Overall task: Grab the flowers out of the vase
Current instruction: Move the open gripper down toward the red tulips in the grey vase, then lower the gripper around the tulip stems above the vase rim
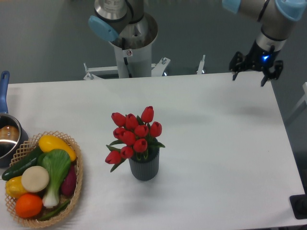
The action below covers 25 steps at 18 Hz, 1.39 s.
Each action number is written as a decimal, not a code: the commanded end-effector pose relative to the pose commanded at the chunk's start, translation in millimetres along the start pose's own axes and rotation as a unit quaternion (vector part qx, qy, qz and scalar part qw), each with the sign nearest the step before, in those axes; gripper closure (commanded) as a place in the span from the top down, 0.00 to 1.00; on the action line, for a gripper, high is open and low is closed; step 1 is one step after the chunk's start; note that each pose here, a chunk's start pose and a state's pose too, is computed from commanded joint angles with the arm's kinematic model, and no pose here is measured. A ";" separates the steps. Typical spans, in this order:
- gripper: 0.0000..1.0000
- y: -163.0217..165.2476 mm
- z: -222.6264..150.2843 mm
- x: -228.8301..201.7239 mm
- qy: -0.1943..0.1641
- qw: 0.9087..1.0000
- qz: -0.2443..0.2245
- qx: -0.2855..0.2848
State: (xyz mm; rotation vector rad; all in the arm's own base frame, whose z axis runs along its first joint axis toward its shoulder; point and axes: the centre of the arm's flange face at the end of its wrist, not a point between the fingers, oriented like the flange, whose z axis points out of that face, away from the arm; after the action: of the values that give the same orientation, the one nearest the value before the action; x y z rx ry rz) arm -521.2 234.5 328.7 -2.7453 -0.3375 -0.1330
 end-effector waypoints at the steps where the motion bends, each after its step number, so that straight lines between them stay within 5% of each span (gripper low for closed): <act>1: 1.00 -3.9 7.1 8.6 0.011 1.000 0.005 0.014; 7: 1.00 -45.3 9.1 57.4 0.050 0.993 0.044 0.095; 12: 1.00 -70.7 -15.6 77.8 0.081 0.968 0.081 0.222; 19: 1.00 -95.8 4.1 112.2 0.096 0.960 0.141 0.221; 25: 1.00 -118.2 28.9 137.1 0.106 0.942 0.194 0.254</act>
State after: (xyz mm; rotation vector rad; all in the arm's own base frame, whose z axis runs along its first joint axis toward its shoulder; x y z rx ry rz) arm -417.0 381.6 361.9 -2.2041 0.2079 -0.2020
